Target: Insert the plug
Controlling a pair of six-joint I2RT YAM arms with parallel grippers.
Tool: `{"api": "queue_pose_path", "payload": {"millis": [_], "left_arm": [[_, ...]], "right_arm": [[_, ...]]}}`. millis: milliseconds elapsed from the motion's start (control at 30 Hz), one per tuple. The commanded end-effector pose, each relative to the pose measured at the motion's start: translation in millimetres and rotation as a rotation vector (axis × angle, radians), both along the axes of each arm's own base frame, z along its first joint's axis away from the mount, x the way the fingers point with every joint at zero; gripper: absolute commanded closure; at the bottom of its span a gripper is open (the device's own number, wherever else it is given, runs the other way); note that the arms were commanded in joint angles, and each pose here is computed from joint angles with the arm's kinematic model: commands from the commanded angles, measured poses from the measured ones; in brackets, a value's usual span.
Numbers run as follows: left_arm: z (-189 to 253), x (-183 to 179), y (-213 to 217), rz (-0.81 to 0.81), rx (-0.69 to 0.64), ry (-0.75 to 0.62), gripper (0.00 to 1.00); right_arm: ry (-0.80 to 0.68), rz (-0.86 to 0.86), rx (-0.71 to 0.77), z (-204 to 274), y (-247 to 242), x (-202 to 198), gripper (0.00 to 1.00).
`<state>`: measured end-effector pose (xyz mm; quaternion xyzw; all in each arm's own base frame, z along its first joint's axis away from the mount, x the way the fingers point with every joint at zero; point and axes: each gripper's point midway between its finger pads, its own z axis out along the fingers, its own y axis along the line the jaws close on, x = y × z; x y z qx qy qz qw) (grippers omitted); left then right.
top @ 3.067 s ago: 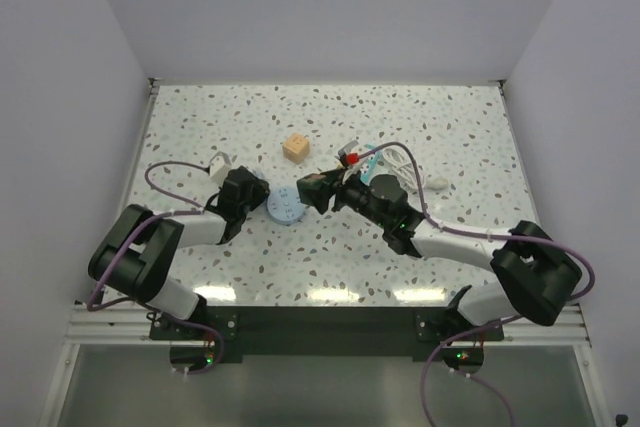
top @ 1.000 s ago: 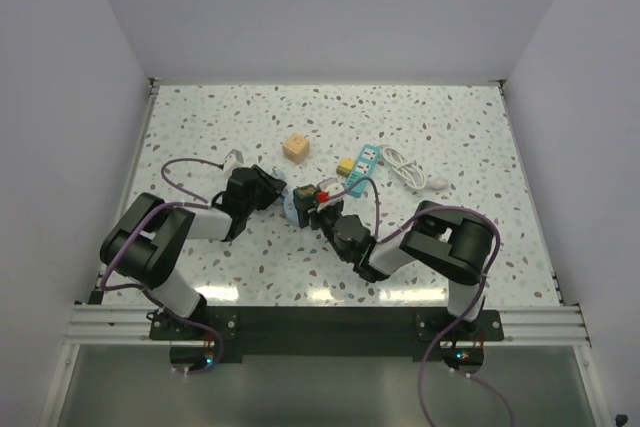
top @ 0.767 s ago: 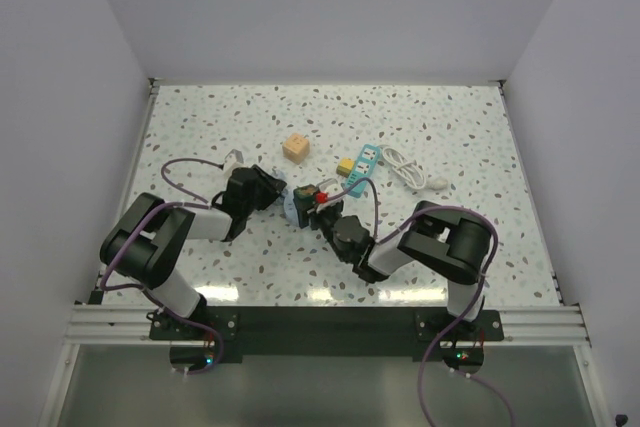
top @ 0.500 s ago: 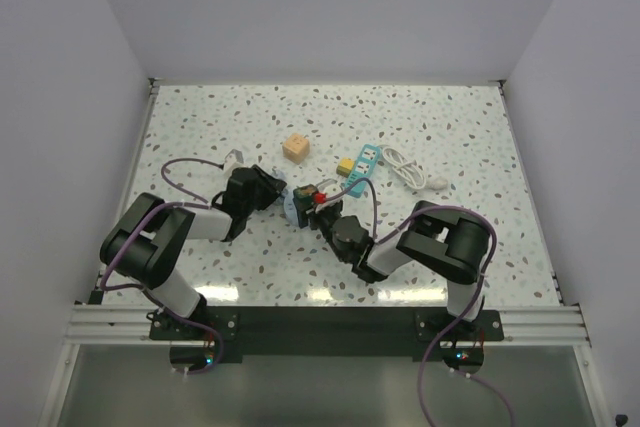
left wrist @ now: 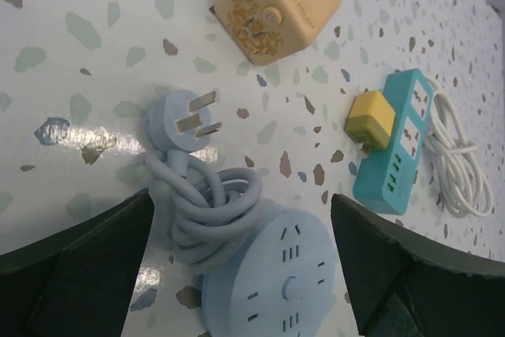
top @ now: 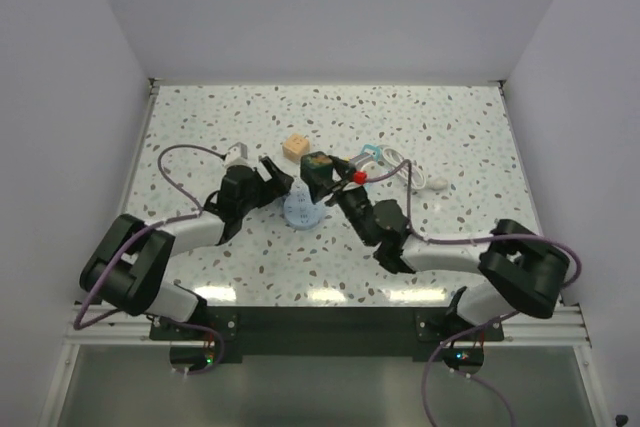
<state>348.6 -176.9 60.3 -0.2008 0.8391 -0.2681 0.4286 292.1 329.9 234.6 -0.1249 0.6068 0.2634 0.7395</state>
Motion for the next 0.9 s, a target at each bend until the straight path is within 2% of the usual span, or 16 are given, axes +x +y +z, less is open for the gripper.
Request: {"api": "queue_pose_path", "payload": {"millis": [0, 33, 67, 133, 167, 233, 267, 367, 567, 667, 867], "left_arm": [[50.9, 4.7, 4.2, -0.064, 0.083, -0.186, 0.0], [52.4, -5.2, 0.0, -0.12, 0.077, -0.213, 0.0], [87.2, -5.5, -6.1, -0.152, 0.037, -0.348, 0.0], [112.7, -18.9, -18.3, -0.272, 0.027, -0.497, 0.0], [134.5, -35.6, -32.9, -0.395, 0.002, -0.616, 0.0], [153.6, -53.0, -49.8, -0.541, -0.013, -0.719, 0.0], [166.1, -67.5, -64.1, -0.672, -0.034, -0.775, 0.0], [187.5, -97.2, -83.1, -0.881, -0.092, -0.889, 0.0], [213.8, -153.4, -89.8, -1.138, -0.199, -1.045, 0.0], [214.5, -175.5, -88.6, -1.25, -0.208, -1.091, 0.01], [217.8, -188.0, -91.1, -1.31, -0.238, -1.122, 0.0]], "right_arm": [[0.022, 0.103, 0.064, 28.1, -17.1, -1.0, 1.0], [0.023, 0.113, 0.065, 32.6, -24.9, 4.2, 1.0], [0.025, 0.166, 0.072, 37.7, -22.8, -2.0, 1.0], [0.021, 0.202, 0.081, 51.1, -32.4, -8.0, 1.0], [0.033, 0.259, 0.072, 51.1, -29.2, -16.6, 1.0], [0.005, 0.308, 0.084, 66.7, -33.1, -27.9, 1.0], [0.001, 0.343, 0.081, 69.3, -31.7, -34.8, 1.0], [-0.023, 0.451, 0.072, 75.6, -29.9, -58.0, 1.0], [-0.071, 0.533, 0.04, 86.3, -36.2, -83.8, 1.0], [-0.081, 0.54, 0.032, 89.7, -39.8, -88.6, 1.0], [-0.09, 0.637, 0.033, 91.7, -31.9, -102.9, 1.0]]}}
